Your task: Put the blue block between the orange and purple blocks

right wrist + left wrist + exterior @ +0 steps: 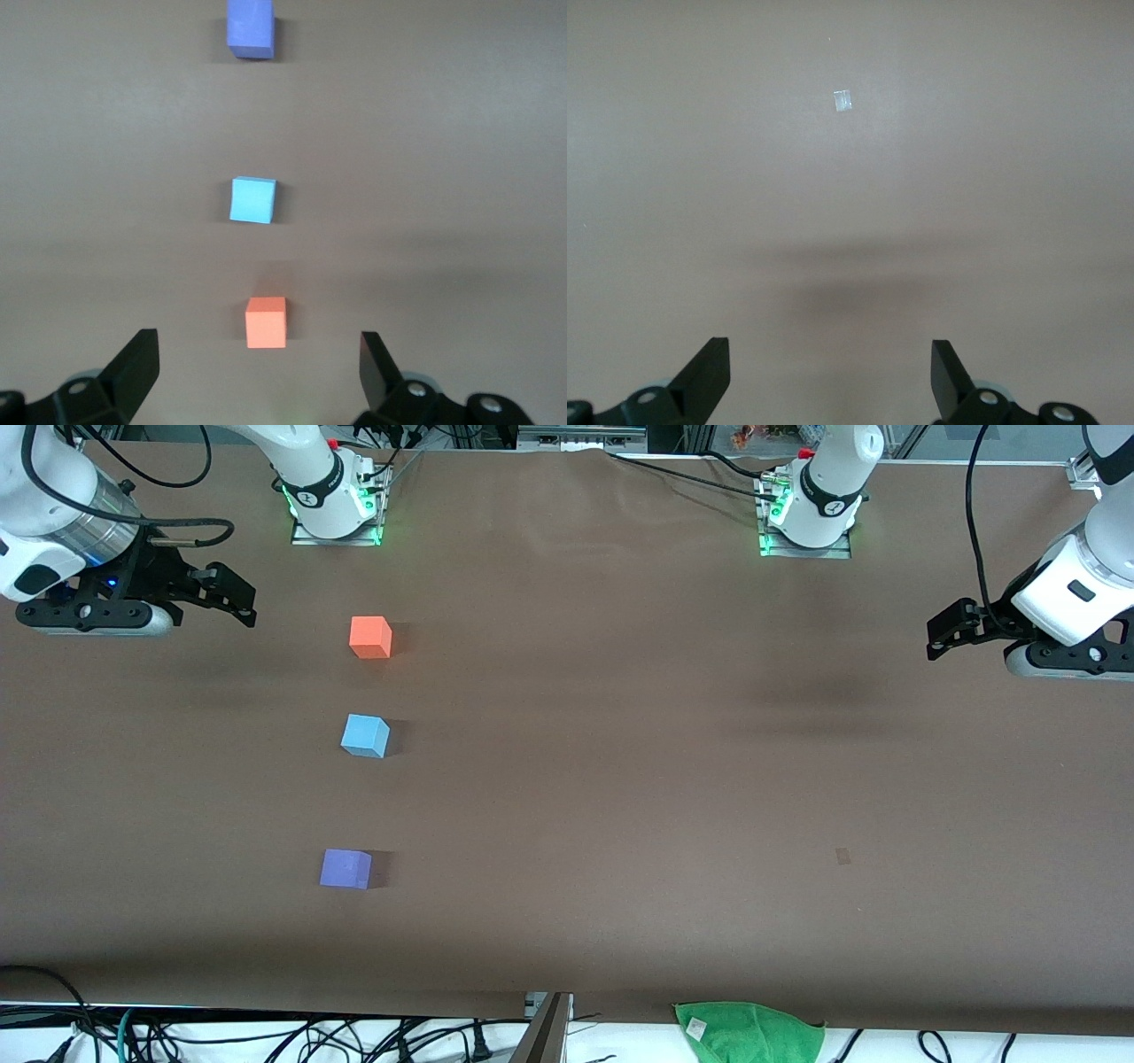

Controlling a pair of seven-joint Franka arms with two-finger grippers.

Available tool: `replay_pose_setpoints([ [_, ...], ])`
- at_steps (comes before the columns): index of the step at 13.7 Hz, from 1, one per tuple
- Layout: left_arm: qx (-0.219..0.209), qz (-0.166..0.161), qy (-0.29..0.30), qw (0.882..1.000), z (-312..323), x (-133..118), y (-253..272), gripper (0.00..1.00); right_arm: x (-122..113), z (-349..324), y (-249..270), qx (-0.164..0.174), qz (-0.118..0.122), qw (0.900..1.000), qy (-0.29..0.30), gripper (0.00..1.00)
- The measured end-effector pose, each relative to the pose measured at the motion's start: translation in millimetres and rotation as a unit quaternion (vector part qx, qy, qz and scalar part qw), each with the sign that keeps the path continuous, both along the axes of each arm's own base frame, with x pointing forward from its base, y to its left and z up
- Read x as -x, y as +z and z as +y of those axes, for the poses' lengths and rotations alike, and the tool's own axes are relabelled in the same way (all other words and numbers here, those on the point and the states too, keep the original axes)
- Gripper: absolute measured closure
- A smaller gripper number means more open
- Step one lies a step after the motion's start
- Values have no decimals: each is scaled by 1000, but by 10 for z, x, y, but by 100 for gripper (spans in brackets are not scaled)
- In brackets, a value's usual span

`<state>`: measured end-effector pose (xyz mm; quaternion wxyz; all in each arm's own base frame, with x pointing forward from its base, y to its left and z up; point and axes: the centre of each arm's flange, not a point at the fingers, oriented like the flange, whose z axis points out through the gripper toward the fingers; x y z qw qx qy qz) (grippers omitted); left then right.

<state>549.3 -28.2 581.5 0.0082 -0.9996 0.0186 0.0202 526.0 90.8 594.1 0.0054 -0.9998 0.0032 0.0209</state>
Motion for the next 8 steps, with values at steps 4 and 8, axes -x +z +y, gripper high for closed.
replay_pose_setpoints([
  [4, 0, 0, 0, 1000, 5, 0, 1, 0, -35, -136, 62, 2, -7, 1000, 9, 0],
  [8, 0, 0, 0, 1000, 6, 0, 1, 0, -69, -134, 156, 1, -18, 1000, 13, 0],
])
